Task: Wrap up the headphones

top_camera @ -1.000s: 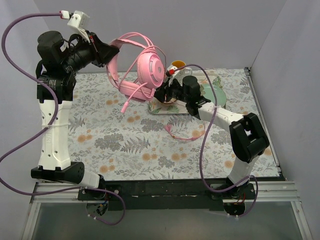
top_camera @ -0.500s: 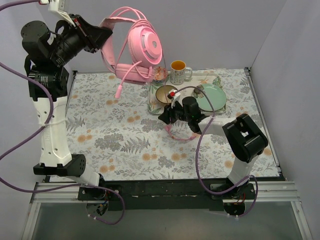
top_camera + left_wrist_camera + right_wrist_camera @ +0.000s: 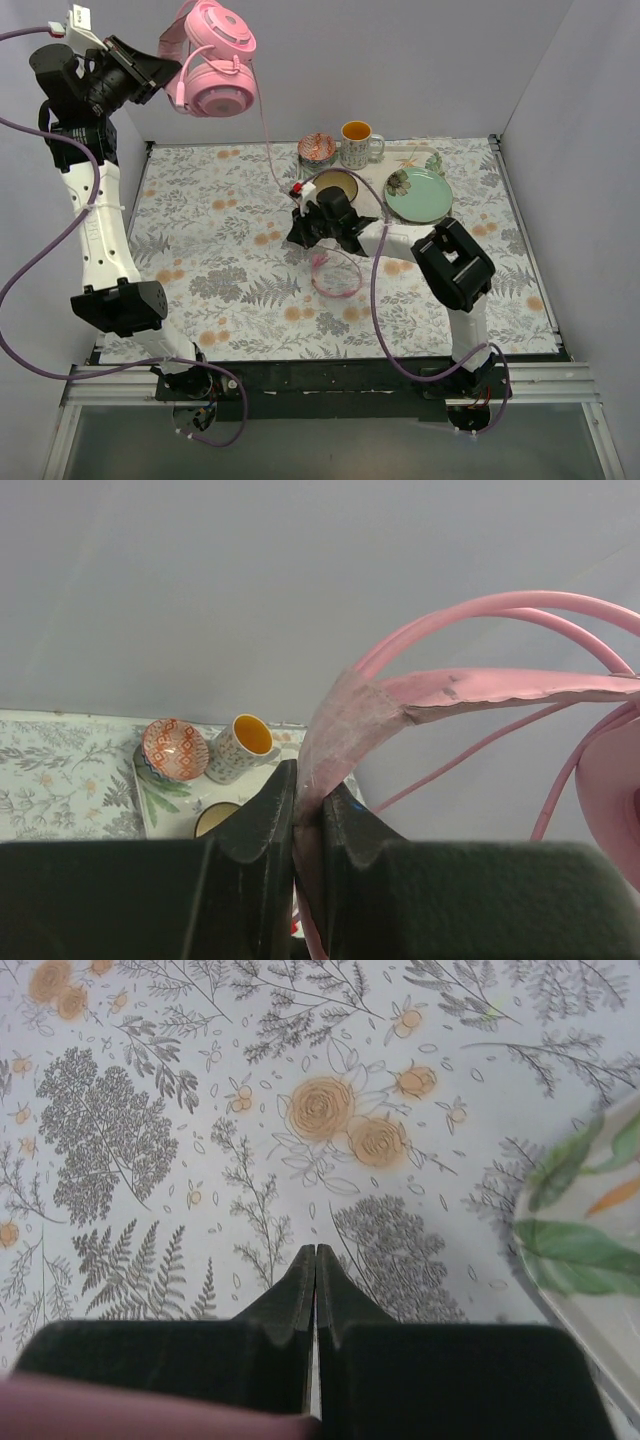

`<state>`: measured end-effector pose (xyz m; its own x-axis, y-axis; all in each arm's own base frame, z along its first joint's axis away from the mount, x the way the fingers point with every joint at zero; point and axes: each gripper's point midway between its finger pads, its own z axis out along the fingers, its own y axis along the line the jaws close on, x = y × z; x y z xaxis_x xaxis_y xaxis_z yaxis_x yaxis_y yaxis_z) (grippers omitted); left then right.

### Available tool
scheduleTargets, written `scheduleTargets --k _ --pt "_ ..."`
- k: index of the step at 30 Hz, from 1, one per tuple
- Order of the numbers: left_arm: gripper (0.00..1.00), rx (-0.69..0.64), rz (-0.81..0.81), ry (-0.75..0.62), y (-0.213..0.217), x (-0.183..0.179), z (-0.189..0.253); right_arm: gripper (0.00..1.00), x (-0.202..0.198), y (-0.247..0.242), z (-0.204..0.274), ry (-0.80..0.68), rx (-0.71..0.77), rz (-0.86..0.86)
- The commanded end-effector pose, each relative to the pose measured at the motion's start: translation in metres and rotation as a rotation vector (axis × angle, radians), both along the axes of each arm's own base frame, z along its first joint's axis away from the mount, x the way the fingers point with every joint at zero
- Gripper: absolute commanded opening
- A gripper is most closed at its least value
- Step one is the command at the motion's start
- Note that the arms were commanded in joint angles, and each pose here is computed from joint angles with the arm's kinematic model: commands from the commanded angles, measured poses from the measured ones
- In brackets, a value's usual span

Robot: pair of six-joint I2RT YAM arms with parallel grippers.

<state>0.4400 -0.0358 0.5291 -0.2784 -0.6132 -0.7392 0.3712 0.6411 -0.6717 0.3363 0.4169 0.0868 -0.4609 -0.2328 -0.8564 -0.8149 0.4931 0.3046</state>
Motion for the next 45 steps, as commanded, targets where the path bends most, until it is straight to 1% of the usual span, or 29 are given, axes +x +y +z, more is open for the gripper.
scheduleTargets --k 1,2,3,5,6,7,8,9,10,11,12,13,15,16,17,18,19,20,21,22,24,25,27,28,30,31,39,43,45 --pt "0.0 -0.035 0.075 -0.123 0.008 -0.02 0.046 0.01 -0.027 0.037 -0.004 0.039 -0.119 0.079" --pt "0.0 -0.019 0.123 -0.133 0.016 -0.016 0.045 0.01 -0.029 0.046 0.005 0.002 -0.125 0.108" --pt "0.0 -0.013 0.225 -0.143 0.034 -0.006 0.045 0.01 -0.04 0.048 0.002 0.009 -0.161 0.131" --pt "0.0 0.046 0.334 -0.164 0.054 0.005 0.039 0.01 -0.062 0.064 0.008 -0.033 -0.186 0.181" --pt "0.0 0.066 0.378 -0.174 0.062 0.009 0.038 0.01 -0.072 0.063 0.007 -0.027 -0.232 0.206" --pt "0.0 0.083 0.473 -0.201 0.079 0.014 0.041 0.01 -0.087 0.069 0.008 -0.039 -0.249 0.229" --pt "0.0 0.109 0.509 -0.188 0.087 0.021 0.029 0.01 -0.095 0.072 0.01 -0.041 -0.265 0.242" --pt "0.0 0.133 0.541 -0.191 0.095 0.025 0.025 0.01 -0.114 0.079 0.013 -0.035 -0.288 0.28" --pt "0.0 0.138 0.593 -0.205 0.105 0.029 0.025 0.01 -0.122 0.081 0.012 -0.027 -0.311 0.292" --pt "0.0 0.159 0.605 -0.177 0.109 0.036 0.008 0.01 -0.128 0.083 0.014 -0.051 -0.331 0.323" --pt "0.0 0.175 0.621 -0.173 0.113 0.04 0.002 0.01 -0.14 0.095 0.027 -0.074 -0.322 0.355" --pt "0.0 0.185 0.64 -0.189 0.117 0.043 -0.001 0.01 -0.148 0.091 0.02 -0.065 -0.372 0.378" --pt "0.0 0.231 0.687 -0.161 0.125 0.051 -0.024 0.01 -0.164 0.098 0.028 -0.079 -0.387 0.418" --pt "0.0 0.252 0.702 -0.175 0.126 0.053 -0.025 0.01 -0.165 0.106 0.039 -0.101 -0.376 0.428" --pt "0.0 0.271 0.717 -0.172 0.127 0.055 -0.031 0.01 -0.169 0.102 0.042 -0.088 -0.4 0.441" --pt "0.0 0.335 0.731 -0.154 0.123 0.057 -0.049 0.01 -0.172 0.104 0.046 -0.086 -0.401 0.452" --pt "0.0 0.369 0.75 -0.188 0.119 0.058 -0.047 0.01 -0.174 0.112 0.062 -0.094 -0.372 0.466" --pt "0.0 0.406 0.764 -0.209 0.115 0.058 -0.05 0.01 -0.178 0.106 0.063 -0.073 -0.398 0.478" --pt "0.0 0.525 0.78 -0.187 0.108 0.061 -0.074 0.01 -0.178 0.104 0.07 -0.075 -0.402 0.484" --pt "0.0 0.561 0.801 -0.246 0.103 0.057 -0.067 0.01 -0.177 0.099 0.077 -0.085 -0.419 0.474" --pt "0.0 0.656 0.819 -0.271 0.095 0.055 -0.075 0.01 -0.171 0.083 0.093 -0.111 -0.476 0.447" --pt "0.0 0.738 0.828 -0.288 0.096 0.052 -0.086 0.01 -0.161 0.073 0.107 -0.156 -0.501 0.393" --pt "0.0 0.802 0.832 -0.306 0.093 0.048 -0.094 0.01 -0.151 0.051 0.124 -0.205 -0.561 0.336" --pt "0.0 0.874 0.835 -0.324 0.093 0.046 -0.102 0.01 -0.139 0.037 0.145 -0.262 -0.575 0.264" --pt "0.0 0.93 0.831 -0.35 0.092 0.039 -0.103 0.01 -0.123 0.017 0.163 -0.312 -0.603 0.18" --pt "0.0 0.944 0.786 -0.368 0.075 0.04 -0.106 0.01 -0.111 0.003 0.182 -0.356 -0.605 0.104" --pt "0.0 1.099 0.597 -0.357 0.029 0.027 -0.131 0.01 -0.041 -0.076 0.265 -0.535 -0.636 -0.267" --pt "0.0 1.157 0.449 -0.304 0.004 0.023 -0.158 0.01 -0.022 -0.097 0.316 -0.632 -0.532 -0.378" --pt "0.0 1.143 0.352 -0.313 -0.015 0.019 -0.161 0.01 -0.012 -0.103 0.339 -0.691 -0.484 -0.427"
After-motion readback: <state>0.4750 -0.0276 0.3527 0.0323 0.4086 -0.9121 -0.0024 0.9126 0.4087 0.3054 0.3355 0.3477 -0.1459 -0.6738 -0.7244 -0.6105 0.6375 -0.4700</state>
